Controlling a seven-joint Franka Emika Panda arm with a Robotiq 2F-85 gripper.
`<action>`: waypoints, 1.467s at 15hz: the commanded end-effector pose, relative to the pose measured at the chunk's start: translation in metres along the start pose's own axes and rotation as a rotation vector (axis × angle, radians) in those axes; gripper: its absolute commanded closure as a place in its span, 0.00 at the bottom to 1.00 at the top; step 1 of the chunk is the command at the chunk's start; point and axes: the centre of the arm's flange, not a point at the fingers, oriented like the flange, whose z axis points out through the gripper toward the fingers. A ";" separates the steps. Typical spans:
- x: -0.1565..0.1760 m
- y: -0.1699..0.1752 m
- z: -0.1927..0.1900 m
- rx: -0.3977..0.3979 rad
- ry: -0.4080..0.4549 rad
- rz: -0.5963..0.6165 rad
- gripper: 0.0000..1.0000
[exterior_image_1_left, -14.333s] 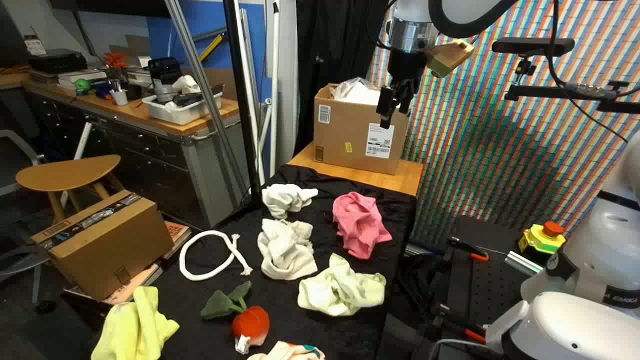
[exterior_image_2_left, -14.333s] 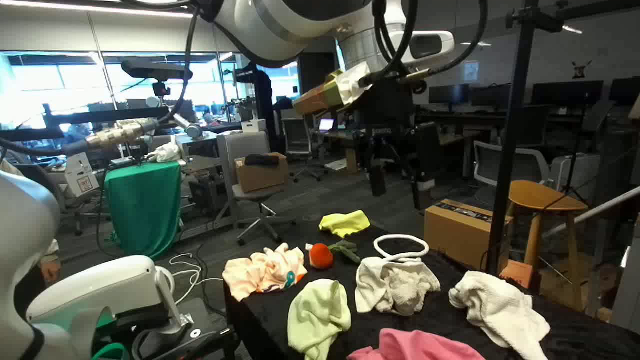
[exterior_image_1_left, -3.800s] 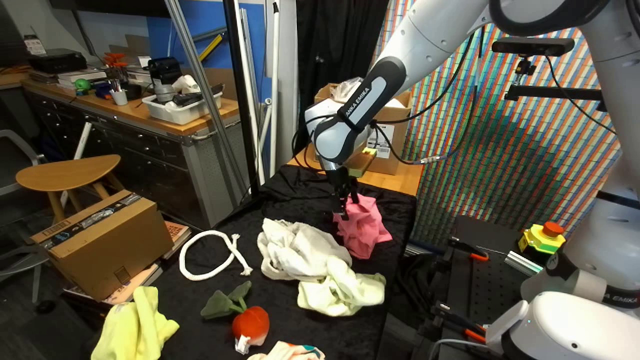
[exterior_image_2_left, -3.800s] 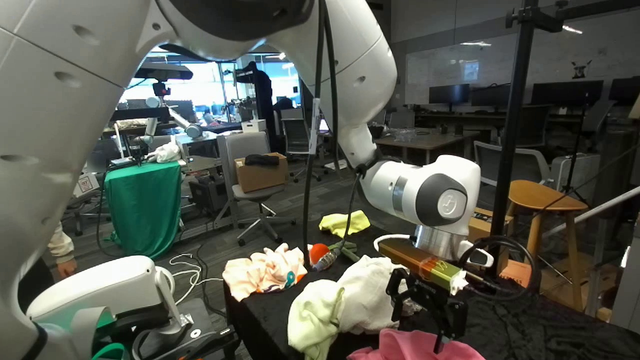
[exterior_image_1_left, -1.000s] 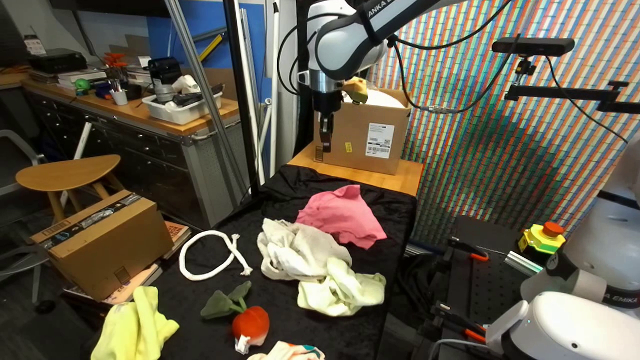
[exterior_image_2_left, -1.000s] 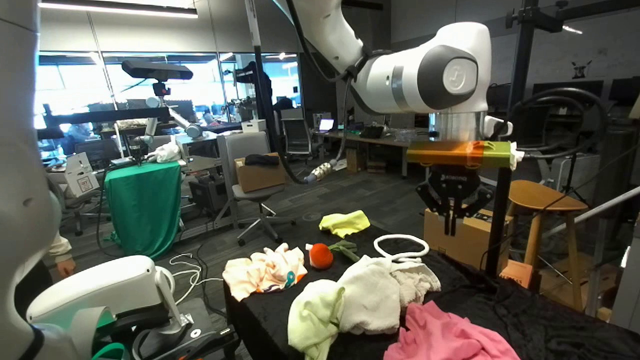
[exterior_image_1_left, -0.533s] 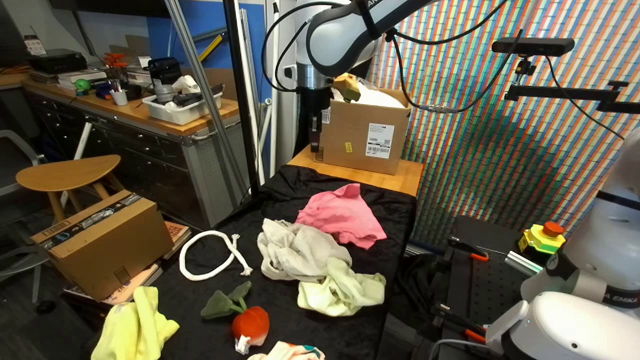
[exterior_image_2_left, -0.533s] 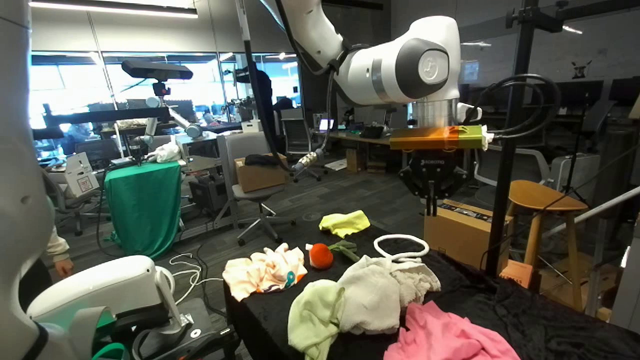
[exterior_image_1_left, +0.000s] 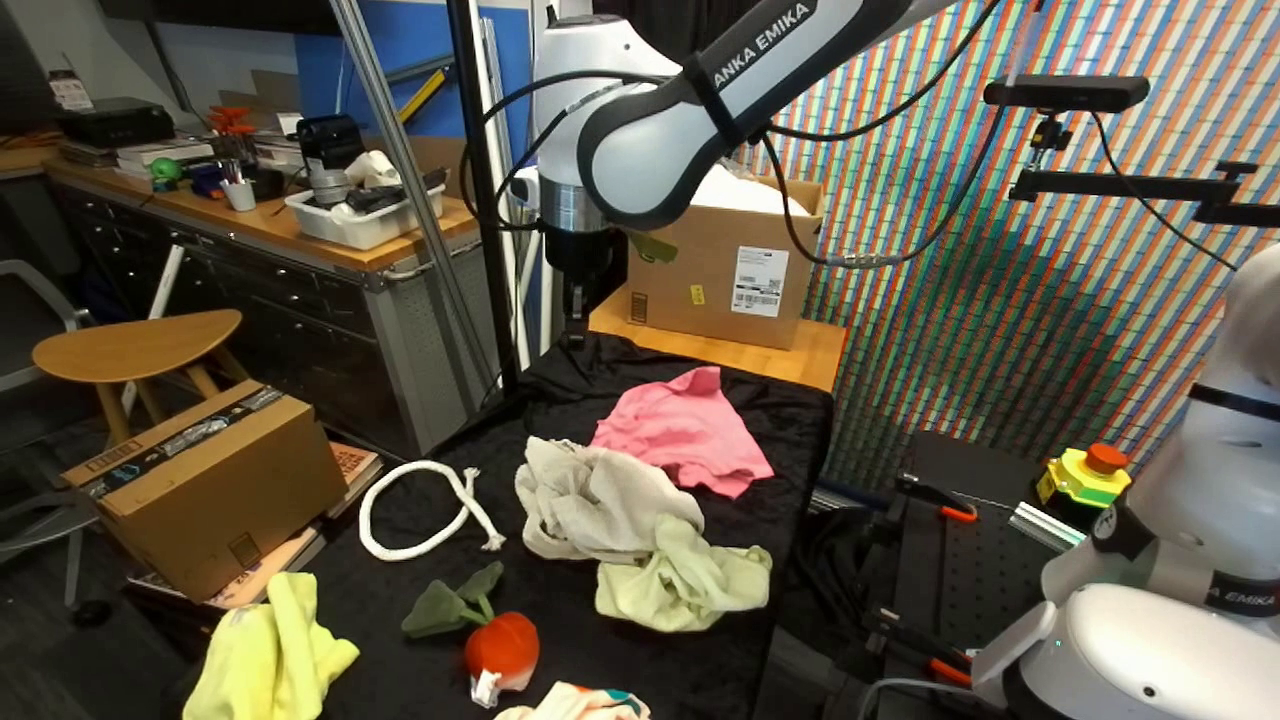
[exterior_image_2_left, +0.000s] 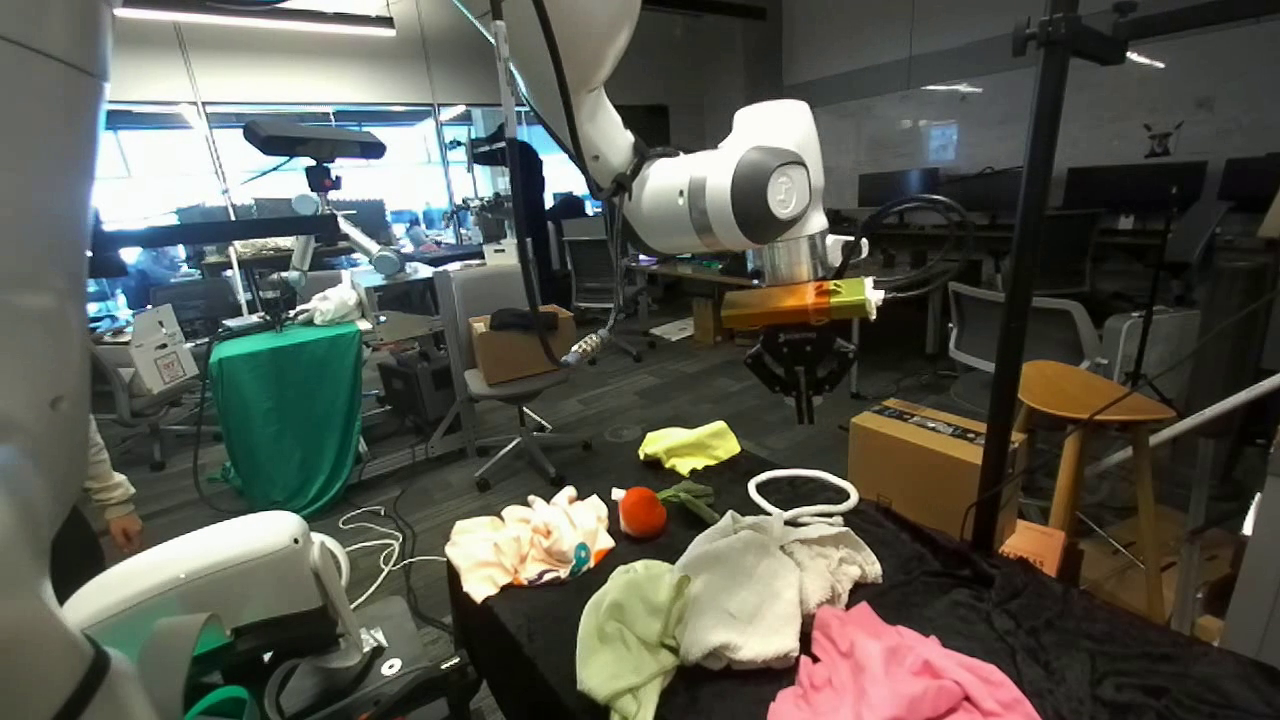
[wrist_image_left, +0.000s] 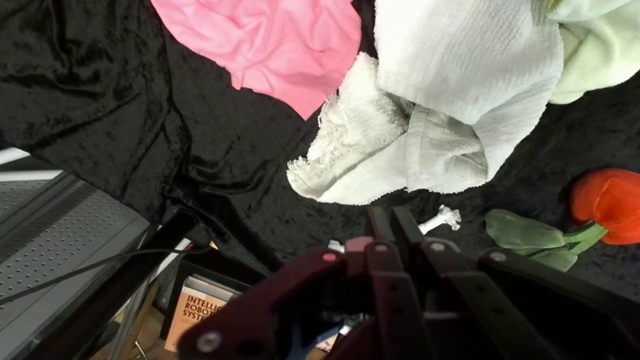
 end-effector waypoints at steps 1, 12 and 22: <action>0.014 -0.006 0.022 -0.071 -0.039 0.009 0.64; -0.044 0.084 0.177 0.035 -0.292 0.249 0.00; -0.096 0.125 0.241 0.221 -0.413 0.458 0.00</action>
